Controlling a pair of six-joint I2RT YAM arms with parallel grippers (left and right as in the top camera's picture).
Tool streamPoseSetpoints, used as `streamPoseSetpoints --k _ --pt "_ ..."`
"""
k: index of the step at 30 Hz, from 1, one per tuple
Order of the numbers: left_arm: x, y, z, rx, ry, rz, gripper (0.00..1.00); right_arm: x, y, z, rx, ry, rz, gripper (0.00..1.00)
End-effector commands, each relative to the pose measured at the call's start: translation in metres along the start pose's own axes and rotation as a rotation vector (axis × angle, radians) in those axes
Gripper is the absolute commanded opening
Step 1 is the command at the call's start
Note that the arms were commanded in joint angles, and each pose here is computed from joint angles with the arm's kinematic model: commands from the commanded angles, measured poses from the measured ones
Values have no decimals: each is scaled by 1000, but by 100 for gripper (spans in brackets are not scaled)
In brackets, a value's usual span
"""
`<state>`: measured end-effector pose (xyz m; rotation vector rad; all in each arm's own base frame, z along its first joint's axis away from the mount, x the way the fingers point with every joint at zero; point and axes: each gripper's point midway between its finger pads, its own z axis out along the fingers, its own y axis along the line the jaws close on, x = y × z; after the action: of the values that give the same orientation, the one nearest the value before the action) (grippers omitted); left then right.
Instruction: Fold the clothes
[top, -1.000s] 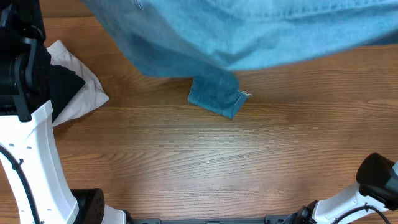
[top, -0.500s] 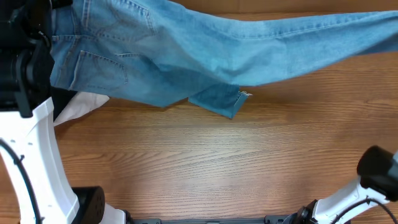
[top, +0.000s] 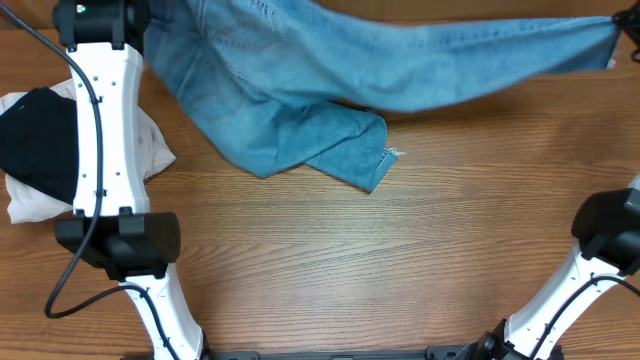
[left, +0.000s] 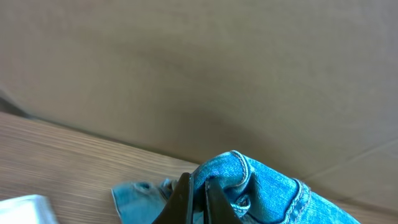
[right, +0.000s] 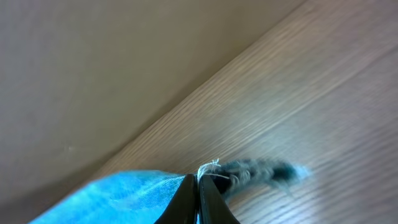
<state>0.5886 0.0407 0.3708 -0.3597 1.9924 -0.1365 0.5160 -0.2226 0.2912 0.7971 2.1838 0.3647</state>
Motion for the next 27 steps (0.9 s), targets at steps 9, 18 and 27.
streamPoseSetpoints --k 9,18,27 --pt "87 57 -84 -173 466 -107 4 50 -152 -69 478 190 240 4" --pt "173 101 -98 -398 813 -71 4 99 -217 -44 559 327 420 4" --pt "177 118 -103 -379 856 -93 4 132 -294 -68 688 339 654 4"
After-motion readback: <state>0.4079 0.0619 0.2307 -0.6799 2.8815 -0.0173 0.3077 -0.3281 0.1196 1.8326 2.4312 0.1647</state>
